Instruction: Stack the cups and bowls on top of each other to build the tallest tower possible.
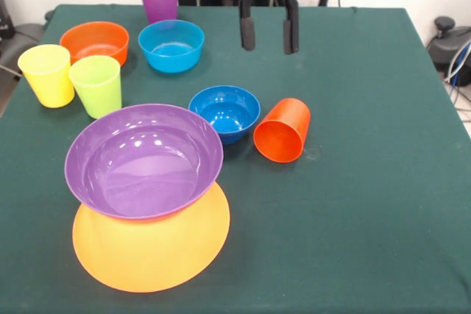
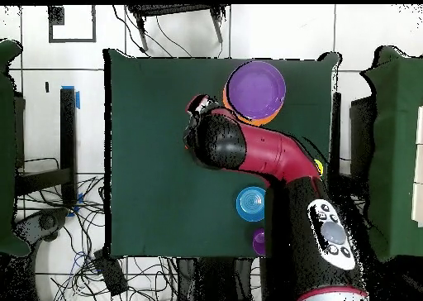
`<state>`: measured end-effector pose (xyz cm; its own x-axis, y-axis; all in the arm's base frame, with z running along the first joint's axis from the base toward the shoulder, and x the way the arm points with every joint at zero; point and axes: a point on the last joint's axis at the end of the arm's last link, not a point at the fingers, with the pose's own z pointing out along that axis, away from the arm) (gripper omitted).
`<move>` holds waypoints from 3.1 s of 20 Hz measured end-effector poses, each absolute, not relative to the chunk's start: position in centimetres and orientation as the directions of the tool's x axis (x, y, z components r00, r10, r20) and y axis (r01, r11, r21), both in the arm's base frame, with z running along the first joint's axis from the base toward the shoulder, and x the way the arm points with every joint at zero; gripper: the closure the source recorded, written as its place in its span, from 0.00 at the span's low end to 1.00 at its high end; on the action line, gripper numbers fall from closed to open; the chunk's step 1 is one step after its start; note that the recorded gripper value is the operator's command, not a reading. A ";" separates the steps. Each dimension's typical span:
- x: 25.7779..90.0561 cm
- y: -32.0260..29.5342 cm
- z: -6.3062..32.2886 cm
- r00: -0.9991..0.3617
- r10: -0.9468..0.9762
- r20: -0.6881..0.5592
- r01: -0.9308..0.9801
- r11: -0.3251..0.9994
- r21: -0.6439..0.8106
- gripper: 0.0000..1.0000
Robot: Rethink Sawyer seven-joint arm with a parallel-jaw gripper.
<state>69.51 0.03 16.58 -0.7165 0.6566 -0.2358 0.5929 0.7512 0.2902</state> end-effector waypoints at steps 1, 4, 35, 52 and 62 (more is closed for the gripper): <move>69.3 0.0 16.7 -0.715 0.657 -0.237 0.597 0.751 0.283 0.00; 68.3 0.2 17.3 -0.705 0.661 -0.257 0.618 0.750 0.234 0.00; 66.9 1.8 11.4 -0.474 0.826 -0.304 0.851 0.518 0.081 0.00; 72.7 3.4 10.3 -0.245 0.898 -0.365 0.928 0.326 0.179 0.00; 77.3 2.2 9.1 -0.050 0.924 -0.378 0.944 0.168 0.285 0.00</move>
<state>77.27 2.21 9.09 -0.0499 0.9244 -0.3780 0.9437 0.1675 0.2851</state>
